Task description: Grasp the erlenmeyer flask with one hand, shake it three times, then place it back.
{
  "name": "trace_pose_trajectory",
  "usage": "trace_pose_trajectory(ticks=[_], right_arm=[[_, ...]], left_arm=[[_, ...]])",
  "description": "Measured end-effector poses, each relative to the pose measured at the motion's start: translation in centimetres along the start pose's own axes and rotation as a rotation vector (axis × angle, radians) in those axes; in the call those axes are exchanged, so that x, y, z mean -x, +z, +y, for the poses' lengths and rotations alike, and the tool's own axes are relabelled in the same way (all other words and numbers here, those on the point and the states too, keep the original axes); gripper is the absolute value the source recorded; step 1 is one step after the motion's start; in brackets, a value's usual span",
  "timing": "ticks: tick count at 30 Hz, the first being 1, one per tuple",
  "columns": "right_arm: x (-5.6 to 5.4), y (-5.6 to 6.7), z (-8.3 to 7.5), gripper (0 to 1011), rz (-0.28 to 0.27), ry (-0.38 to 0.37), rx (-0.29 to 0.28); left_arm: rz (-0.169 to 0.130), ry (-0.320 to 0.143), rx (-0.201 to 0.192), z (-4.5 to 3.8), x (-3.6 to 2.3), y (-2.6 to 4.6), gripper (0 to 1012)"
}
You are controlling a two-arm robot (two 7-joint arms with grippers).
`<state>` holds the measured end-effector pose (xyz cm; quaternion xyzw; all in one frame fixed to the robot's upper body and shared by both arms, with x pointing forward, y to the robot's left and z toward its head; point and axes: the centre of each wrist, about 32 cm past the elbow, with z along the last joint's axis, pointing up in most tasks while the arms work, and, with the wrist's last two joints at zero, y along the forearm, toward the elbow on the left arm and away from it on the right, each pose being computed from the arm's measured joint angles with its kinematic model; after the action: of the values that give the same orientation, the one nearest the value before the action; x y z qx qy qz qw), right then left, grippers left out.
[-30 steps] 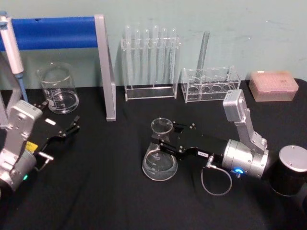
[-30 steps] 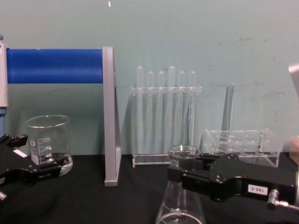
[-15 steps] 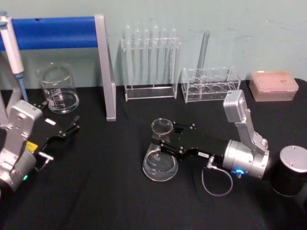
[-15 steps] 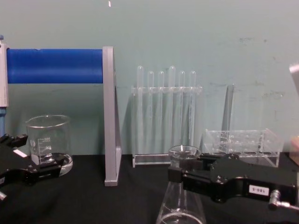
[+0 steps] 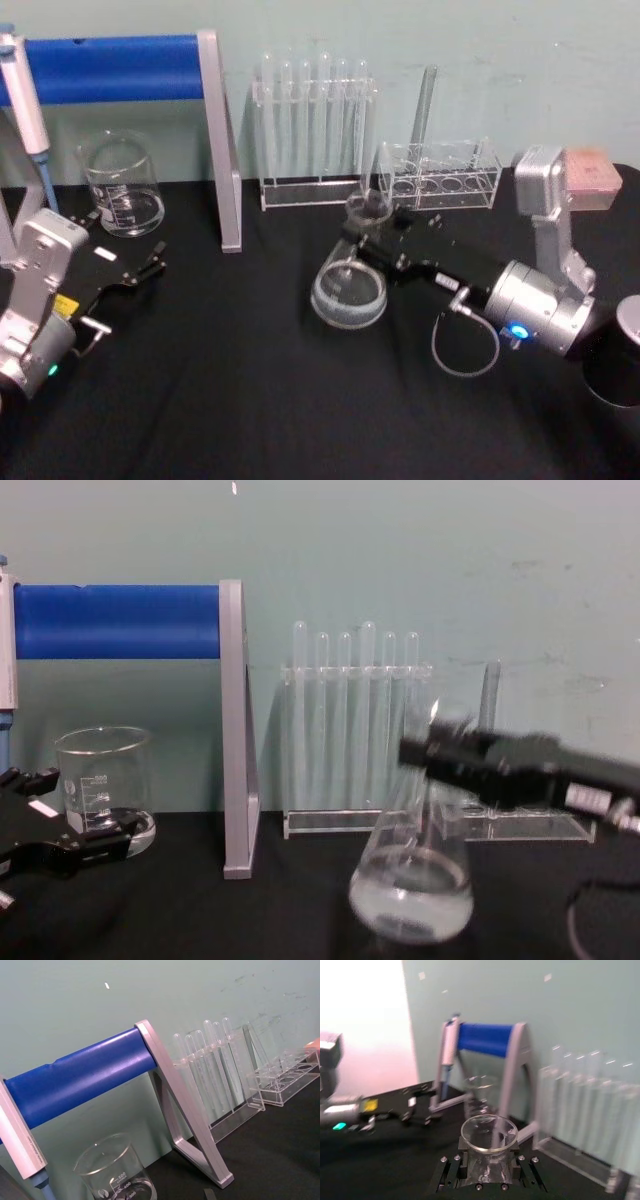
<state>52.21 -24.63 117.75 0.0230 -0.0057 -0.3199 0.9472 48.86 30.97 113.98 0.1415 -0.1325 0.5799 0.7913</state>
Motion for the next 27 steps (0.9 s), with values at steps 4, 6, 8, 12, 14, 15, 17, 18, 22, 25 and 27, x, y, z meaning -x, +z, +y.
trace_pose_trajectory(ticks=[4, 6, 8, 12, 14, 15, 17, 18, 22, 25, 27], right_arm=[[0.6, 1.7, -0.5, 453, -0.015, -0.095, -0.015], [1.0, 2.7, -0.8, 453, -0.032, -0.157, -0.021], [1.4, 3.4, -1.1, 453, -0.048, -0.211, -0.027], [2.0, 4.5, -1.7, 453, -0.080, -0.299, -0.032], [2.2, 4.8, -1.9, 453, -0.089, -0.329, -0.031], [2.3, 4.9, -2.0, 456, -0.091, -0.342, -0.029], [2.4, 5.0, -2.2, 456, -0.093, -0.371, -0.023], [2.5, 5.0, -2.3, 456, -0.092, -0.380, -0.019], [2.6, 4.9, -2.6, 453, -0.086, -0.406, -0.009], [2.7, 4.9, -2.5, 456, -0.086, -0.410, -0.010], [2.7, 4.9, -2.5, 453, -0.086, -0.408, -0.010]], left_arm=[[0.000, 0.000, 0.000, 0.00, 0.00, 0.00, 1001], [0.000, 0.000, 0.000, 0.00, 0.00, 0.00, 1001], [0.000, 0.000, 0.000, 0.00, 0.00, 0.00, 1001], [0.000, 0.000, 0.000, 0.00, 0.00, 0.00, 1001], [0.000, 0.000, 0.000, 0.00, 0.00, 0.00, 1001], [0.000, 0.000, 0.000, 0.00, 0.00, 0.00, 1001], [0.000, 0.000, 0.000, 0.00, 0.00, 0.00, 1001], [0.000, 0.000, 0.000, 0.00, 0.00, 0.00, 1001], [0.000, 0.000, 0.000, 0.00, 0.00, 0.00, 1001], [0.000, 0.000, 0.000, 0.00, 0.00, 0.00, 1001], [0.000, 0.000, 0.000, 0.00, 0.00, 0.00, 1001]])
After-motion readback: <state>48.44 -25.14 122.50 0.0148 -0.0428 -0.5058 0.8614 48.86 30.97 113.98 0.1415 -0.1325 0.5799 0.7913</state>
